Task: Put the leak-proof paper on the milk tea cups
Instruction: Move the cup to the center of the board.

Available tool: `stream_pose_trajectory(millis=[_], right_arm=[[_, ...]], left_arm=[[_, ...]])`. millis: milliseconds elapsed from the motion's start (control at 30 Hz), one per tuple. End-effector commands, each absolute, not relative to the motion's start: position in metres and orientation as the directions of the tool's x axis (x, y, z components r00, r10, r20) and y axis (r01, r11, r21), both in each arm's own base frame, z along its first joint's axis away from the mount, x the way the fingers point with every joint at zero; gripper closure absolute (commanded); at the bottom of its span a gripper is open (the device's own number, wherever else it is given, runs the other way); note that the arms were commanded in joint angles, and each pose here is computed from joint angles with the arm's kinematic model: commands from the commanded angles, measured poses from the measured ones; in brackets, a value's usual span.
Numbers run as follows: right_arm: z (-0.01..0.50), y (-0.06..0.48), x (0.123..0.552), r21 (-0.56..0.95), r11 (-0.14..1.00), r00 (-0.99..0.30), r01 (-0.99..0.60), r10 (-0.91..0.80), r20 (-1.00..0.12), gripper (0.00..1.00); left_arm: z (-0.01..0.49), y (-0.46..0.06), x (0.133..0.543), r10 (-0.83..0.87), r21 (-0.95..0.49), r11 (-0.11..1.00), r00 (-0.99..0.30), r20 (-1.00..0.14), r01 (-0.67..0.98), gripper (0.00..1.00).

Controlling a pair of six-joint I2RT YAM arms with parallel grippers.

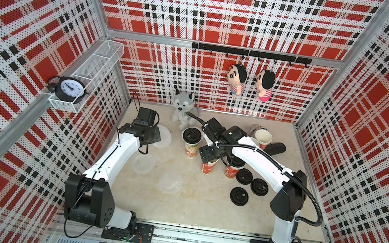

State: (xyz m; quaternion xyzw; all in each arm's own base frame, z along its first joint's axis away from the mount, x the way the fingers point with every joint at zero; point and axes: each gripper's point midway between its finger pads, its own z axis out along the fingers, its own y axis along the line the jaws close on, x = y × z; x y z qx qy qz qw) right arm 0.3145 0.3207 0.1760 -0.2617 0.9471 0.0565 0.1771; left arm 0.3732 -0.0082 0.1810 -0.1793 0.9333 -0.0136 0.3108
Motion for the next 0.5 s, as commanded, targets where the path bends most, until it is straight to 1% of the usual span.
stream_pose_trajectory(millis=[0, 67, 233, 433, 467], right_arm=[[0.192, 0.327, 0.311, 0.042, 0.861, -0.789, -0.506, -0.443, -0.425, 0.19], [0.187, 0.327, 0.308, 0.042, 0.863, -0.794, -0.504, -0.443, -0.417, 0.17], [0.183, 0.325, 0.306, 0.035, 0.868, -0.799, -0.495, -0.440, -0.409, 0.09], [0.200, 0.325, 0.309, 0.035, 0.871, -0.786, -0.490, -0.425, -0.449, 0.00], [0.206, 0.325, 0.310, 0.035, 0.872, -0.783, -0.488, -0.420, -0.460, 0.00]], left_arm=[[0.189, -0.008, 0.371, -0.337, -0.151, 0.939, -0.731, -0.594, -0.310, 1.00], [0.191, -0.010, 0.371, -0.334, -0.154, 0.940, -0.729, -0.598, -0.305, 1.00], [0.196, -0.017, 0.369, -0.326, -0.166, 0.944, -0.730, -0.601, -0.285, 1.00], [0.220, -0.040, 0.364, -0.294, -0.188, 0.956, -0.728, -0.620, -0.226, 1.00], [0.226, -0.046, 0.362, -0.285, -0.192, 0.958, -0.727, -0.625, -0.211, 1.00]])
